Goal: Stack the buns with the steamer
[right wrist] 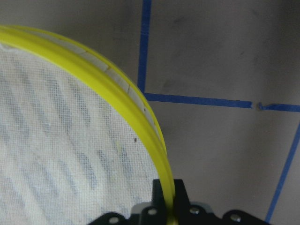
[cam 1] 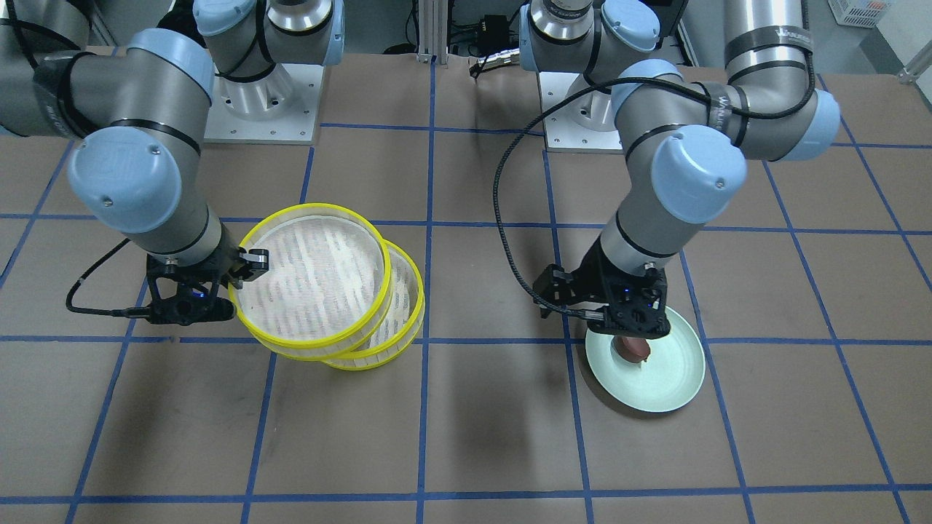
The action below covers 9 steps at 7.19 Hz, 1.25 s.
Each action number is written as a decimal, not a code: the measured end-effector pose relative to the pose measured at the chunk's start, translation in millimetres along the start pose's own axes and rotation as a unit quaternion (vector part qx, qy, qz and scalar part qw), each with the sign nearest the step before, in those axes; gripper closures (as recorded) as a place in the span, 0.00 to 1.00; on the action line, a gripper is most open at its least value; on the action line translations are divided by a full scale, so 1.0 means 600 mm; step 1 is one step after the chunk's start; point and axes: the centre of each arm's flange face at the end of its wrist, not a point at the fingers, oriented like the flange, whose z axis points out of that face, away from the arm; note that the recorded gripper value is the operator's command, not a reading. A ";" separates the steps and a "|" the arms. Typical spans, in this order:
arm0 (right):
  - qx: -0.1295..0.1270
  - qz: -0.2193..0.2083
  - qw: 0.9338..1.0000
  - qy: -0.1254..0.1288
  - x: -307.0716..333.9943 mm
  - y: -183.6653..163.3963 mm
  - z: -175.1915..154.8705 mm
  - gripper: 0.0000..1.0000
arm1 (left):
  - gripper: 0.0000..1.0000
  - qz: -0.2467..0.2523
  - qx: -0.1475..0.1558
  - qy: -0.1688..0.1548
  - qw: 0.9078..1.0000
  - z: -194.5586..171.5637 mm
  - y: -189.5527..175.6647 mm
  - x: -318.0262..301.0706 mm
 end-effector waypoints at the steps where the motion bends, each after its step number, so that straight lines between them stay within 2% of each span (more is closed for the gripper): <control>1: 0.015 -0.008 1.000 0.003 -0.031 0.006 0.018 1.00 | 0.01 0.007 -0.008 0.000 1.000 0.009 -0.007 -0.056; 2: 0.027 -0.016 0.999 0.007 -0.050 0.012 0.034 1.00 | 0.02 0.005 -0.016 -0.006 1.000 0.024 -0.012 -0.091; 4: 0.031 -0.023 0.999 0.010 -0.061 0.016 0.052 1.00 | 0.03 -0.011 -0.031 -0.039 0.999 0.072 -0.022 -0.144; 7: 0.023 -0.026 0.999 0.012 -0.063 0.019 0.067 1.00 | 0.07 -0.059 -0.059 -0.042 0.996 0.154 -0.023 -0.186; 9: 0.019 -0.026 0.999 0.012 -0.064 0.020 0.073 1.00 | 0.56 -0.077 -0.074 -0.040 0.993 0.192 -0.014 -0.191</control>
